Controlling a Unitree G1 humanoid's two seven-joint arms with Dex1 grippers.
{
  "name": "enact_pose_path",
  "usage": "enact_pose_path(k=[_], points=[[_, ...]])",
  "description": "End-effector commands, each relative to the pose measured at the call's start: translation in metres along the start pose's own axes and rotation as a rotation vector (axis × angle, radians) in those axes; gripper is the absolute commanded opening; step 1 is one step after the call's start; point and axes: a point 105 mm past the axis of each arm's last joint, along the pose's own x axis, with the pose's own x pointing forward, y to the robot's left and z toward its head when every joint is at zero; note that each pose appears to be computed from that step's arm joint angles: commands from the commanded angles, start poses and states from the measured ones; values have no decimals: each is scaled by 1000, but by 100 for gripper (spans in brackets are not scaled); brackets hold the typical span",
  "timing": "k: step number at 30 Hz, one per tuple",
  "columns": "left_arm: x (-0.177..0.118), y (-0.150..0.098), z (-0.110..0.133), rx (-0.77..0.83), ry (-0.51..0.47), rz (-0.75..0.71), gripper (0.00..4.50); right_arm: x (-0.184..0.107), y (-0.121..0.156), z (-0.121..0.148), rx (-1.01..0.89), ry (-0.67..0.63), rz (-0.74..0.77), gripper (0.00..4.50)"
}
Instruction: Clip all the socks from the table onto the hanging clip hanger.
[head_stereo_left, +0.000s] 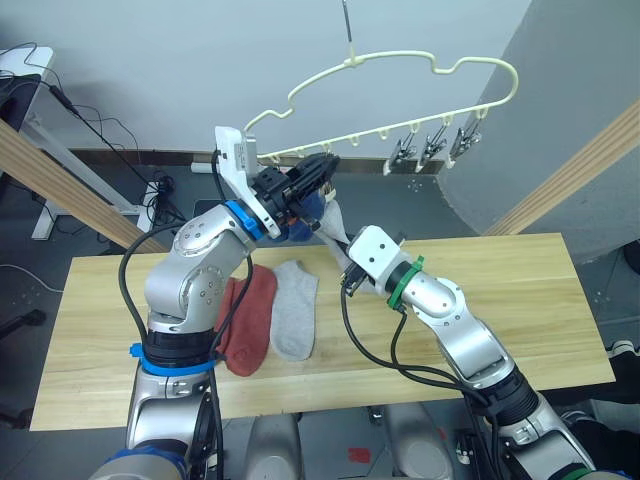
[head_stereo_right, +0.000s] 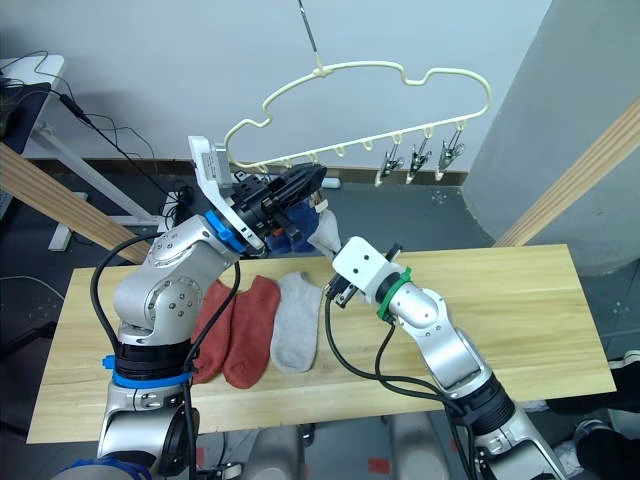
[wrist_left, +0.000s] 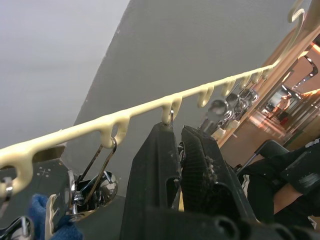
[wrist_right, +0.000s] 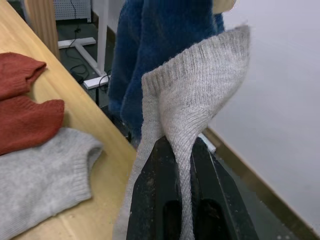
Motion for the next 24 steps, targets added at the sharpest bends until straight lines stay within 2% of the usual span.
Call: enact_pose_path(k=[1,19,24], points=[[1,-14,19,43,-67,-47,11,-2,-3,18,-18,-74,-16,0],[1,-12,19,50,-62,-52,11,-9,0,22,-16,-100,-19,0],[1,-12,18,49,-59,-52,11,-9,-3,31,-9,-137,-31,0]])
